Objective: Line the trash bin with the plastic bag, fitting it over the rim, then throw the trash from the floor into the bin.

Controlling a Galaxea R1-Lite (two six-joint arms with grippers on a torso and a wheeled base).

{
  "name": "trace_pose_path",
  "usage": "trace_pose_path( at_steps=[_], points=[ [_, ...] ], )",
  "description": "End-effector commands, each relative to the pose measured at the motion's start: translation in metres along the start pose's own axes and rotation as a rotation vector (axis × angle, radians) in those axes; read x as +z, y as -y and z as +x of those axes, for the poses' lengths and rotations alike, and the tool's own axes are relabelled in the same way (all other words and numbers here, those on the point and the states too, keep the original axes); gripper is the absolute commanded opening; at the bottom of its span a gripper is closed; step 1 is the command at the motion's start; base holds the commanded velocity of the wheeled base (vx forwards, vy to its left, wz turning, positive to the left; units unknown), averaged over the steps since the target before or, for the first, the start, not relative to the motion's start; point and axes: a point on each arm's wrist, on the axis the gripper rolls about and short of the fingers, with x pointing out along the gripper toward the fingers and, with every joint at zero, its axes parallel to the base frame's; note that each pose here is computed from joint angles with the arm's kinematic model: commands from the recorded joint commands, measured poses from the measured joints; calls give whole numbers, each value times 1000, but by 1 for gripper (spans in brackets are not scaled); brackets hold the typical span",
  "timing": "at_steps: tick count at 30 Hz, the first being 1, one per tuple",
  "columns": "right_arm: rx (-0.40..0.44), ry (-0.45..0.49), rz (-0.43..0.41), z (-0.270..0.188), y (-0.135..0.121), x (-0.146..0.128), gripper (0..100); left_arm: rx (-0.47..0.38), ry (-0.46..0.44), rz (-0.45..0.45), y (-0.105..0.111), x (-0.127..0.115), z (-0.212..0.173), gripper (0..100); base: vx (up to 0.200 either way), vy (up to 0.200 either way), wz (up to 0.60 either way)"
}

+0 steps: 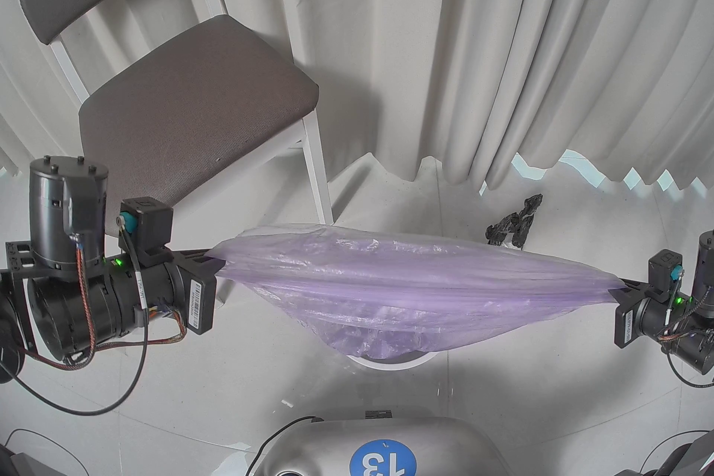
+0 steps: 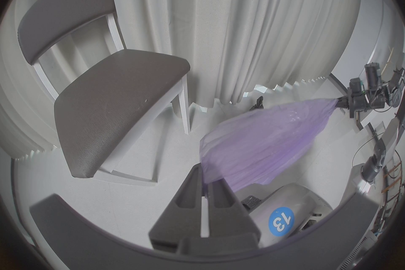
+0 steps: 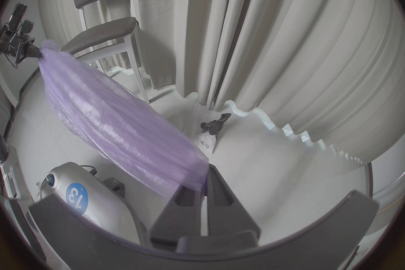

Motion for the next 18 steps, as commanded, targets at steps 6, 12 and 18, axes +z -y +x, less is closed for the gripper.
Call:
trace_pose_path(
  at_steps=[6, 12, 18],
  points=[
    [141, 156, 27, -18, 5, 15, 0, -110, 51, 11, 15, 5, 30, 0, 0, 0, 0],
    [420, 299, -1, -16, -1, 48, 0, -267, 276, 22, 45, 30, 64, 0, 0, 0, 0],
    [579, 234, -63, 5, -40, 52, 0, -357, 290, 32, 82, 35, 81, 0, 0, 0, 0]
  ],
)
